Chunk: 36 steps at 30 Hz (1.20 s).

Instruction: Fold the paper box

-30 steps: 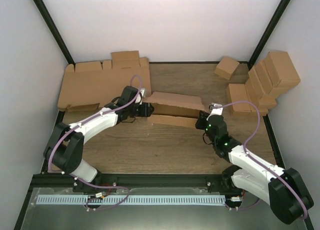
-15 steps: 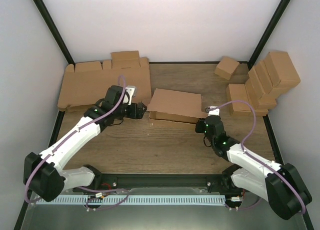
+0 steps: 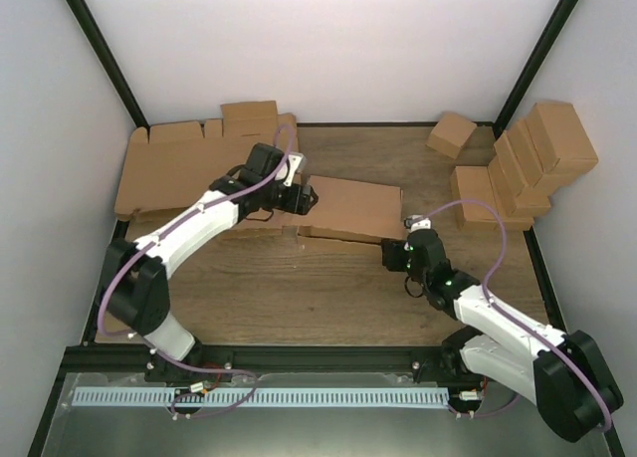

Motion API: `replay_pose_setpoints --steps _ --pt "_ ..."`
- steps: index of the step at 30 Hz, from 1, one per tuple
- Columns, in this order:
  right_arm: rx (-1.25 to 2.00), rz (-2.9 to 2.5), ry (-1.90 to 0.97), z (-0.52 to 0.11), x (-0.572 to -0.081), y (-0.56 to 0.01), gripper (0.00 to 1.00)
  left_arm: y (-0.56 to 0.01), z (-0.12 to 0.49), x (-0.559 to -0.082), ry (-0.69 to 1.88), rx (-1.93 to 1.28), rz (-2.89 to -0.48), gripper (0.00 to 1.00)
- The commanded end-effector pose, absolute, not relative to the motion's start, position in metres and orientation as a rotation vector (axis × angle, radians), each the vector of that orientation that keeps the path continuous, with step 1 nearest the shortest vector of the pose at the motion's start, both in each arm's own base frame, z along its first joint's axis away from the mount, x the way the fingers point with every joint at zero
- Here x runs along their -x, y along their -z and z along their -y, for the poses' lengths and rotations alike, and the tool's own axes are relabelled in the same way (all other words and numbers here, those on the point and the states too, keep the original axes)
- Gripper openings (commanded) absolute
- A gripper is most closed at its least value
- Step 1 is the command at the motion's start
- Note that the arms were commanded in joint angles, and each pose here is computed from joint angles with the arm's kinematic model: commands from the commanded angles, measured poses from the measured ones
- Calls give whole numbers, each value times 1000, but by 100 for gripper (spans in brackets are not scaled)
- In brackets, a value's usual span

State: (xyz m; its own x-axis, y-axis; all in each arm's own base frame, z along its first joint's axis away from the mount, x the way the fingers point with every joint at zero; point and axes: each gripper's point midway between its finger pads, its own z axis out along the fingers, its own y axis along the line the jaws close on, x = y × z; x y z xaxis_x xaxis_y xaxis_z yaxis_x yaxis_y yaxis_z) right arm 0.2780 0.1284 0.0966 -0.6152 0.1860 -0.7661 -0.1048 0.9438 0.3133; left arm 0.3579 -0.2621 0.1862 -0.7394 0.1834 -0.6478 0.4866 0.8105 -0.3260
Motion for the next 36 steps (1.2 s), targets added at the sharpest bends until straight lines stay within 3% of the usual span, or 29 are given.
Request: replay_pose_setpoints --steps 1,5,12,20,26,31,33,36 --pt "-46 -2293 -574 -148 -259 -107 63 -163 271 -372 661 -441 -2429 71" --pt "-15 -2402 -717 -162 -232 -99 83 -130 272 -374 634 -426 -2509 63" --pt "51 -2465 -850 -176 -212 -127 89 -91 264 -370 583 -392 -2601 49" --pt "100 -2283 -723 -166 -240 -202 88 -80 257 -364 553 -357 -2626 47" --pt "51 -2160 -625 -148 -269 -235 95 -91 252 -364 530 -356 -2609 47" --pt "-42 -2272 -630 -139 -305 -193 94 -98 249 -366 512 -332 -2586 50" --pt "-96 -2305 -640 -132 -316 -175 81 -97 244 -368 479 -314 -2586 50" --pt "-183 -2345 -618 -119 -327 -149 70 -95 239 -370 453 -286 -2589 49"
